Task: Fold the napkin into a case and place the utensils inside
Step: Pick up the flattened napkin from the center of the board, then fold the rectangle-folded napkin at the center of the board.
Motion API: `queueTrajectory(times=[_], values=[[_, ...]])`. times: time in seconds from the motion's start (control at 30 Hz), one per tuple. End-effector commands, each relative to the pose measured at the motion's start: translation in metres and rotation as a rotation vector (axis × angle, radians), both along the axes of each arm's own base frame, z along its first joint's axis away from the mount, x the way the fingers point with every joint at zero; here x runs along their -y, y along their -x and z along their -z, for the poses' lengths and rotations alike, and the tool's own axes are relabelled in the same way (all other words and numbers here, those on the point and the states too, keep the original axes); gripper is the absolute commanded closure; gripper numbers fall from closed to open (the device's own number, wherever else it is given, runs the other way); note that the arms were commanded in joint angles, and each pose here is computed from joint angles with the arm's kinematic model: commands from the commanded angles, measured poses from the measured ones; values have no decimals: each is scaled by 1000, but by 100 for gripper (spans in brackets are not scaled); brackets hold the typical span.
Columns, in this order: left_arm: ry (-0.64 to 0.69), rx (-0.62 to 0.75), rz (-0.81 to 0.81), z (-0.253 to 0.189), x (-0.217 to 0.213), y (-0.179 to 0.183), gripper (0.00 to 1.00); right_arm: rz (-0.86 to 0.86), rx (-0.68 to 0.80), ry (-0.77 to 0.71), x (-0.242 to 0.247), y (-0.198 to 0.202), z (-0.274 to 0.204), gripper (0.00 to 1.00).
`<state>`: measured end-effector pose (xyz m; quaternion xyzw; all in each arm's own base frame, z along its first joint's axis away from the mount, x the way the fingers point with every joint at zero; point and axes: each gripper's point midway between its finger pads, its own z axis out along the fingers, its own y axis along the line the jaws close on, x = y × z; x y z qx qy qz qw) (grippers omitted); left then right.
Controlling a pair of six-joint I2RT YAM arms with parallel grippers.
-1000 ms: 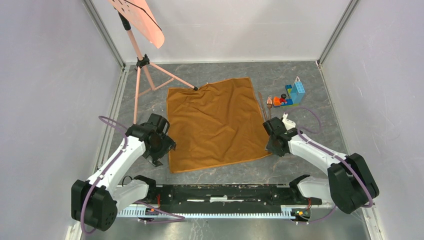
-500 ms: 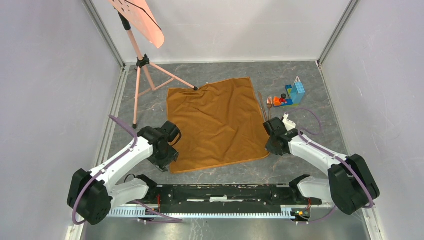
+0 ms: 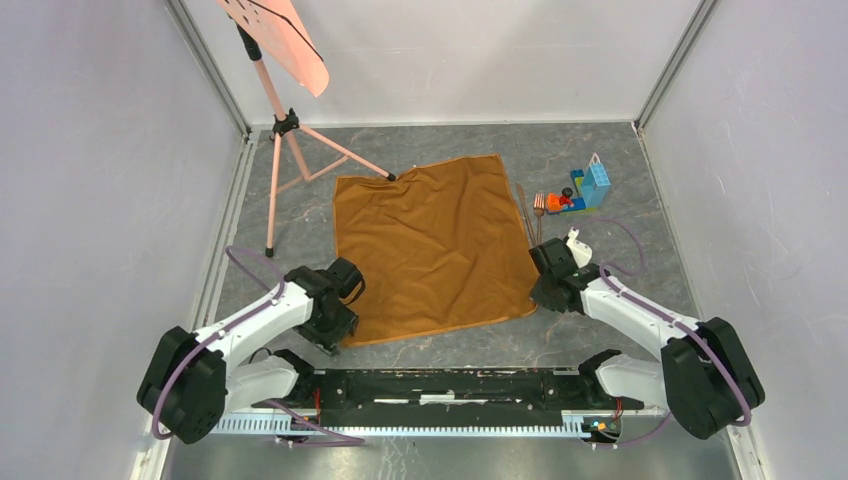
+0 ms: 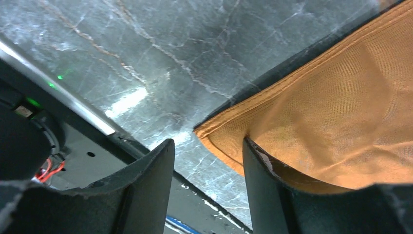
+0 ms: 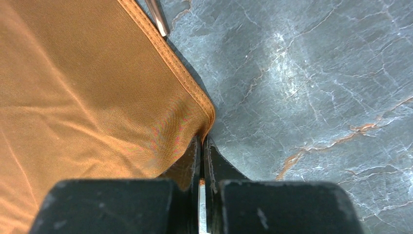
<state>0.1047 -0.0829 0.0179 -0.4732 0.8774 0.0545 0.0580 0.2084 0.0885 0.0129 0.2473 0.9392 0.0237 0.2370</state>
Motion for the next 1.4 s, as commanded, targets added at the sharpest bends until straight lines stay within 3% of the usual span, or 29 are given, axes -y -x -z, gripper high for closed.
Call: queueTrajectory(times=[0.0, 0.23, 0.37, 0.47, 0.6, 0.7, 0.83, 0.97, 1.17, 1.37], values=[[-9, 75, -62, 5, 3, -19, 40, -15, -55, -13, -1, 16, 14, 100], [8, 42, -92, 19, 5, -11, 48, -16, -63, -13, -1, 18, 13, 100], [2, 54, -93, 20, 7, -19, 70, -20, -55, -24, -3, 16, 11, 100], [-4, 81, -71, 16, 7, -27, 97, -36, -30, -28, -5, 11, 5, 100], [0, 201, 11, -15, 6, -53, 98, -110, 70, -33, -11, -7, -18, 100], [24, 384, 113, -64, 9, -81, 98, -273, 224, -55, -28, -32, -51, 100], [115, 752, 264, -155, 22, -112, 98, -566, 530, -128, -67, -58, -119, 100], [137, 1113, 357, -259, 17, -117, 98, -836, 829, -187, -100, -55, -194, 100], [53, 1523, 509, -398, -10, -75, 98, -1052, 1201, -206, -115, -21, -297, 100], [28, 1880, 593, -494, -36, -4, 98, -1147, 1546, -287, -109, 44, -411, 100]])
